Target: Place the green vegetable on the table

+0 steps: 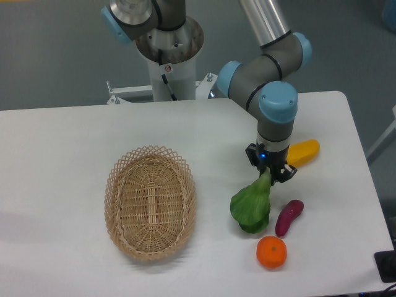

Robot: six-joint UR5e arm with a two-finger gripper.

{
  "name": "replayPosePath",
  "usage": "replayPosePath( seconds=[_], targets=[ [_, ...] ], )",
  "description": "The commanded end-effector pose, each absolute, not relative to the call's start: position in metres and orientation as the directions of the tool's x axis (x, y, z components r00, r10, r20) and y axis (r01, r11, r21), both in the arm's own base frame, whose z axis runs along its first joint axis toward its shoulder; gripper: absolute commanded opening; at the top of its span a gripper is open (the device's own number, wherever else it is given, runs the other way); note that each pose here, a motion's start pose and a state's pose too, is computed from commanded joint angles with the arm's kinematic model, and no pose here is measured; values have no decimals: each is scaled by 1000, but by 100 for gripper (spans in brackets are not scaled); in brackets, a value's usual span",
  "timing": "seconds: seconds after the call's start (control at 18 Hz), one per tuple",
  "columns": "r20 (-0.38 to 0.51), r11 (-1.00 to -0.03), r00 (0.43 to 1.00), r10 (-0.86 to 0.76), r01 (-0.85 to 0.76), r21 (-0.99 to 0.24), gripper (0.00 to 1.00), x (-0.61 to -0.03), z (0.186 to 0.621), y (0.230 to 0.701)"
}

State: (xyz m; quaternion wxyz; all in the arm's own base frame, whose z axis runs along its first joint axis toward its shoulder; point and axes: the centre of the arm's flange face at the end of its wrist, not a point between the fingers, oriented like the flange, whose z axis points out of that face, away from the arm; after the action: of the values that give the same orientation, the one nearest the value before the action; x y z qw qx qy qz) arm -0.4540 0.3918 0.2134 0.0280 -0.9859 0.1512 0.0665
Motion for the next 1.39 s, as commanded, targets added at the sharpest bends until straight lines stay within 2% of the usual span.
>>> replayPosePath(
  seconds=[0.06,0.11,0.22,0.44,0.83,1.0,1.17,1.39],
  targets=[
    [-144,-953,945,-293,-301,-36,43,-455,215,392],
    [-147,-955,947,-287,-295,-38,57,-454,217,392],
    [-163,-954,944,-288,-298,-40,100,-457,225,394],
    [-184,-957,944,-275,-288,-46,100,-459,237,392],
    [-276,-962,932,-237,-265,-70,100,-477,286,390],
    [-352,-961,908,-226,-268,-75,100,-490,329,394],
    [-383,-969,905,-188,-235,-81,100,-500,362,366],
    [-345,-953,902,-261,-297,-55,100,-508,379,352]
  ],
)
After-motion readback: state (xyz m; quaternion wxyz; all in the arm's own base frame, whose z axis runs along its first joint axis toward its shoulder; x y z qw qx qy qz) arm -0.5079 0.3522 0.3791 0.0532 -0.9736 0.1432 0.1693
